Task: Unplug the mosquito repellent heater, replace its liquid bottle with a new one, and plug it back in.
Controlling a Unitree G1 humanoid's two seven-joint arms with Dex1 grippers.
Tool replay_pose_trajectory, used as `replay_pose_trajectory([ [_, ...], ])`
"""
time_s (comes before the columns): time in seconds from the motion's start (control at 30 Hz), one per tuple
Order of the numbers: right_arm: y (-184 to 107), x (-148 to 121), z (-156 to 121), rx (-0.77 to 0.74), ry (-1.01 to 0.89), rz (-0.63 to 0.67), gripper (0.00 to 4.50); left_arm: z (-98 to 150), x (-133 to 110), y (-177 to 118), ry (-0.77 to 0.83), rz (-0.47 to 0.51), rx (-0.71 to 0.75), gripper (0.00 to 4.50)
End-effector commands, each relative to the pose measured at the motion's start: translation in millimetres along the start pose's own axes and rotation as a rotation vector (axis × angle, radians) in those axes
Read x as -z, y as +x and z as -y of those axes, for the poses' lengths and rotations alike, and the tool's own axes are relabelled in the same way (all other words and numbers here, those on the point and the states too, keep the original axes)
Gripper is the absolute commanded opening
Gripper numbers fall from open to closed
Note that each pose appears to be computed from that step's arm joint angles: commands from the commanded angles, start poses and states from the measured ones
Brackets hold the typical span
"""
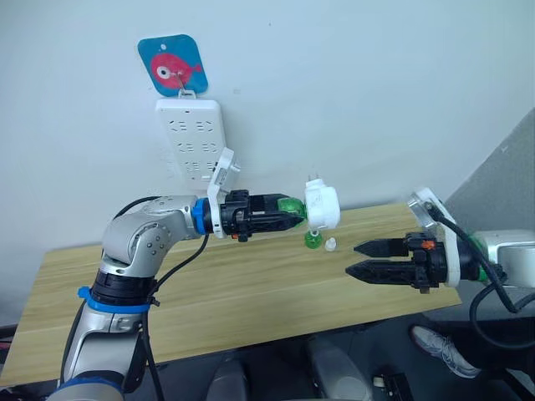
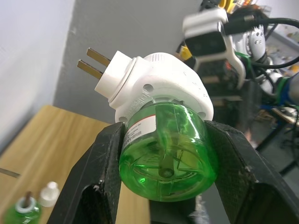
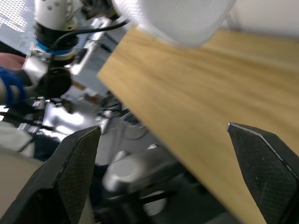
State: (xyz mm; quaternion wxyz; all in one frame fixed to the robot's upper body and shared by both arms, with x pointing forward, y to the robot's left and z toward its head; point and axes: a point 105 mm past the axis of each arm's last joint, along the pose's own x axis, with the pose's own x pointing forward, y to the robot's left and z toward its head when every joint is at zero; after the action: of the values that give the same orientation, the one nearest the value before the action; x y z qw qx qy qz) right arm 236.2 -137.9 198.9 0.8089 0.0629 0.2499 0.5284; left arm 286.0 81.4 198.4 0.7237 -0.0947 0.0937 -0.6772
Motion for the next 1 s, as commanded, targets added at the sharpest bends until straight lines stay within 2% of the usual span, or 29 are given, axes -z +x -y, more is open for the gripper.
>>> replay_pose_trajectory([
  [0.03, -21, -40, -6, 0.010, -0.148, 0.119, 3.90, 12, -2, -5, -0.021, -0.016, 0.067, 2.30],
  [0.13, -25, -65, -5, 0.031, -0.232, 0.172, 2.98, 15, -4, -6, -0.066, -0.015, 0.103, 2.30],
  [0.2, -20, -75, -2, 0.042, -0.284, 0.184, 2.17, 17, -5, -5, -0.090, -0.018, 0.129, 2.30],
  [0.4, 8, -87, 16, 0.044, -0.390, 0.172, 0.03, 23, -8, -3, -0.141, -0.027, 0.185, 2.30],
  [0.53, 19, -82, 22, -0.001, -0.420, 0.130, 0.00, 26, -10, -3, -0.157, -0.025, 0.195, 2.30],
  [0.67, 26, -76, 14, -0.079, -0.425, 0.105, 0.00, 27, -10, -4, -0.165, -0.014, 0.192, 2.30],
  [1.0, 31, -64, 6, -0.139, -0.416, 0.063, 0.00, 25, -12, -4, -0.170, 0.009, 0.172, 2.30],
])
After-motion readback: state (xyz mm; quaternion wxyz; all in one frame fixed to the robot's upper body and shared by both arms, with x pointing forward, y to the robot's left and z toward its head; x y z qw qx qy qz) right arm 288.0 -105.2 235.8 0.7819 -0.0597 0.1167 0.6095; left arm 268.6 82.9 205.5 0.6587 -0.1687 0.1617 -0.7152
